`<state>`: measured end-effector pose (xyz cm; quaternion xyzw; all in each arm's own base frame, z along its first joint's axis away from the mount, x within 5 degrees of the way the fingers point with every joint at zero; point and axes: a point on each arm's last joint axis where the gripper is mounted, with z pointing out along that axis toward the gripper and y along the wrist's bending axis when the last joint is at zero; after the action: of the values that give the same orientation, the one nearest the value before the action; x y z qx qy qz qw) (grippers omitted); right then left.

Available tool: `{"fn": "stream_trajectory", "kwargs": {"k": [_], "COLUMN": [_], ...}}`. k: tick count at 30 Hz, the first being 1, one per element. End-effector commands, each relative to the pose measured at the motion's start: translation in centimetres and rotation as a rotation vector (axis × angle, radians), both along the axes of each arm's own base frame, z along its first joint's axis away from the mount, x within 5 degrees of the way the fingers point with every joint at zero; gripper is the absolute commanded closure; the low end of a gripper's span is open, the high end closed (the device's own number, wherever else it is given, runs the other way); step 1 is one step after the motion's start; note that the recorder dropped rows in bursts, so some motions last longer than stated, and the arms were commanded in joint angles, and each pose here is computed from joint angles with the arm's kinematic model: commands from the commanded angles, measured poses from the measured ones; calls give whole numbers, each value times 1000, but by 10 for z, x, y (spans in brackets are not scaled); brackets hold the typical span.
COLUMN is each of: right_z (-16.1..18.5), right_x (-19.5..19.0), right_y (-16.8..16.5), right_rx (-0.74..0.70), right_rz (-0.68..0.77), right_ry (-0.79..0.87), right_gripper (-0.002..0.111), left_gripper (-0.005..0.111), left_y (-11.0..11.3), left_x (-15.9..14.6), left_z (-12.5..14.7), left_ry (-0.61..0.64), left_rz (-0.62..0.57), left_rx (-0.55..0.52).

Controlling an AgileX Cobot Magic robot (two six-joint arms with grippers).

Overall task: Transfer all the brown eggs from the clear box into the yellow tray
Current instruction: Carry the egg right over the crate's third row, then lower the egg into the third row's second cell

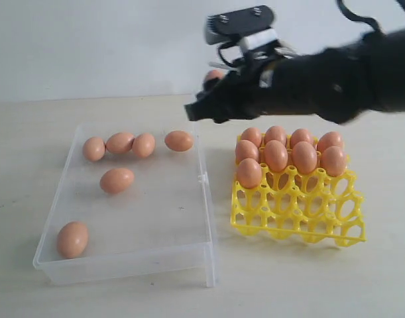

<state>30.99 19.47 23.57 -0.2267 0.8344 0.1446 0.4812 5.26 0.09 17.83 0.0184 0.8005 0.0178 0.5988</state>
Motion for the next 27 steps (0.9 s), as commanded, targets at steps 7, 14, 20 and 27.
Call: {"fn": "stream_trajectory", "kwargs": {"k": [7,14,20,27], "right_z": [-33,-52,-78,-94], "right_x": [-60,-66,-61,-50], "right_y": [-89,-101,-95,-86], "right_rx": [3,8,-35,-48], "right_rz": [-176,-211,-155,-111], "right_ry": [-287,-278,-232,-196], "right_gripper": [108,108,108,108], "left_gripper": [107,107,107,107], "left_y": [0,0,0,0], "left_x": [0,0,0,0], "left_z": [2,2,2,2], "left_ry": [-5,-5,-5,-5], "left_rz": [2,2,2,2], "left_rx": [4,4,4,4]}}
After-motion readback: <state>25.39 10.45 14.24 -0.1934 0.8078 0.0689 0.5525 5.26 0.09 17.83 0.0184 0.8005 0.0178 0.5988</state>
